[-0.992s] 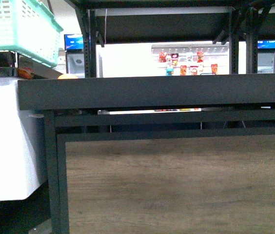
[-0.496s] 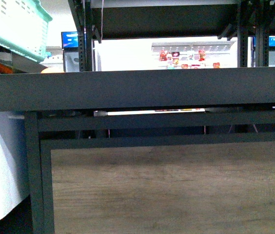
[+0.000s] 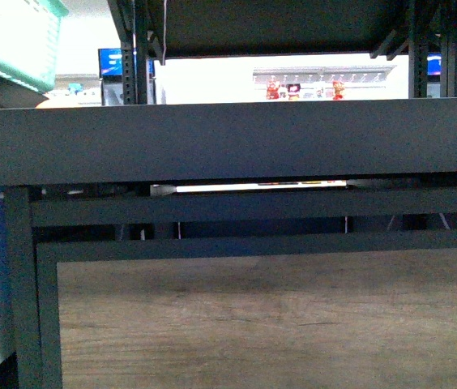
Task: Pick lemon from shelf
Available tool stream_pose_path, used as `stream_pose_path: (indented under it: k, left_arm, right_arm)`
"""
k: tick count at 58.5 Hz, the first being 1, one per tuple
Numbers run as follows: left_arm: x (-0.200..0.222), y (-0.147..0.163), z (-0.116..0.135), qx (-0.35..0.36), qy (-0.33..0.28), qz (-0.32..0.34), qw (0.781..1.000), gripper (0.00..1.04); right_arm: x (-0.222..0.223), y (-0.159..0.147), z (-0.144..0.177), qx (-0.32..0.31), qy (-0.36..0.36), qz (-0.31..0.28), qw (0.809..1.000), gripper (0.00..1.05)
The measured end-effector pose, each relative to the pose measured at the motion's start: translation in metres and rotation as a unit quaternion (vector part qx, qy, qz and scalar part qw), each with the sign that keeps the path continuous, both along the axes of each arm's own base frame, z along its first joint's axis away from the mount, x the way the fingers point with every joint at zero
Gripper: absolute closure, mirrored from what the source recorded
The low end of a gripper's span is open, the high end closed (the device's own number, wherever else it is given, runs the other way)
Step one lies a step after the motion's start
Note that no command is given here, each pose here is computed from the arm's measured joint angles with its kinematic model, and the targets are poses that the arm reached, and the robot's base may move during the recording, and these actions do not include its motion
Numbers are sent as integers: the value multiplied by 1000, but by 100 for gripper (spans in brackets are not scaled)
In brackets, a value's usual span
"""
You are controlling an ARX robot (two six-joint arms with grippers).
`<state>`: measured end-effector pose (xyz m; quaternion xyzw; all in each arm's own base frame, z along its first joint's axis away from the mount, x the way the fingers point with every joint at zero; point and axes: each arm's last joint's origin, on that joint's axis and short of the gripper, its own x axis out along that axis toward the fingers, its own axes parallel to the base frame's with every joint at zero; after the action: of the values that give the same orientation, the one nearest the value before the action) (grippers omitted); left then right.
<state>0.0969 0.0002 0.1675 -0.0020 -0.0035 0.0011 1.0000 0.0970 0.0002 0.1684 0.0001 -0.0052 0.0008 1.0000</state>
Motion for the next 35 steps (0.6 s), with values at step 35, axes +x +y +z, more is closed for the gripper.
stream_pose_path:
  k: [35]
  left_arm:
    - [0,0,0,0,0,0,1000,8]
  right_arm:
    - [0,0,0,0,0,0,1000,7]
